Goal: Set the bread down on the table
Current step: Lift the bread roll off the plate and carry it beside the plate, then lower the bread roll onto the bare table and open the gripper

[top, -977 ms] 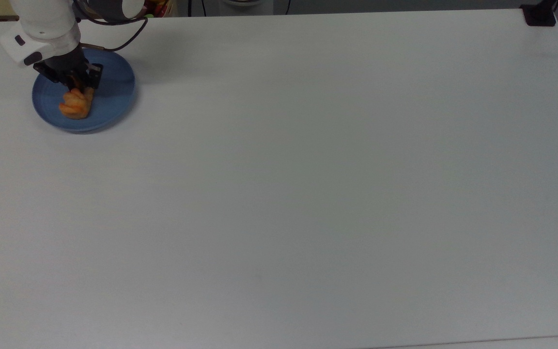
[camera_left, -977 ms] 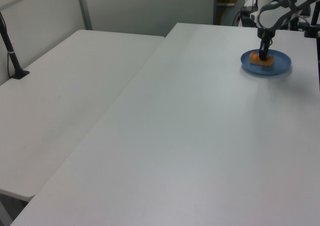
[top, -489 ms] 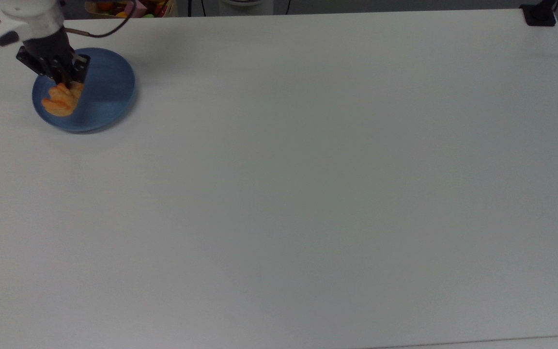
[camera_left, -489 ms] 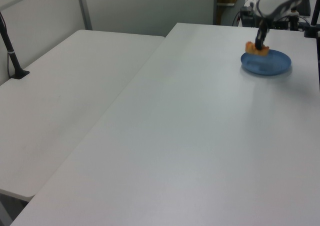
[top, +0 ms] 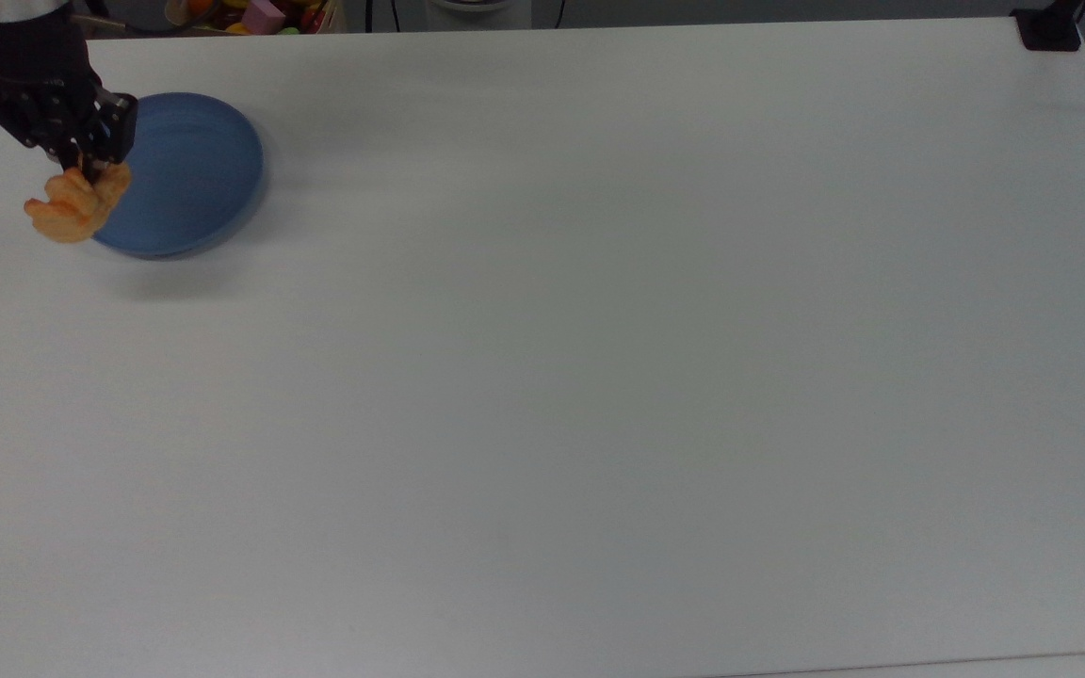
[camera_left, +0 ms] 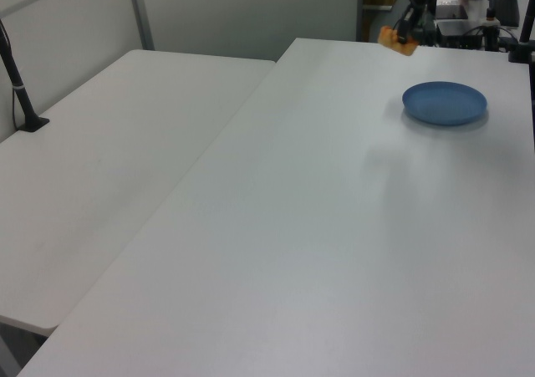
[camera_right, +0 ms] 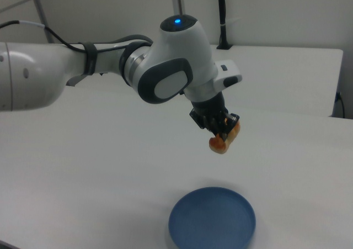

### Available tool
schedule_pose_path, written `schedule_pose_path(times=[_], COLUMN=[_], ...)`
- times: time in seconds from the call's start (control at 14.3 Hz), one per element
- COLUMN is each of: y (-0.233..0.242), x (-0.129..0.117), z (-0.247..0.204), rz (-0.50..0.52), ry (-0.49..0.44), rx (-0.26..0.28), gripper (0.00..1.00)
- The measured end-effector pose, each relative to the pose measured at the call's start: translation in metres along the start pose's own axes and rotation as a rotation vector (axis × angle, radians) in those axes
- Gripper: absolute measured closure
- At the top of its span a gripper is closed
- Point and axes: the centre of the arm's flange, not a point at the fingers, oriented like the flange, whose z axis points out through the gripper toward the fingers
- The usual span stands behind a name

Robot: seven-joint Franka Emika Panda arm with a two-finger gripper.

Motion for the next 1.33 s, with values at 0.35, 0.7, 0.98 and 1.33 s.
schedule_pose_path(times=[0.35, 0.7, 0.98, 1.33], y=[-0.038, -0.065, -0.064, -0.069], x=[0.051, 0.061, 0.062, 0.063], z=[0.08, 0.179, 0.186, 0.19], rz=[-0.087, -0.146, -0.15, -0.187], ry=[0.025, 0.004, 0.002, -0.003], rx=[-0.075, -0.125, -0.132, -0.154], gripper=[0.89, 0.86, 0.44, 0.0])
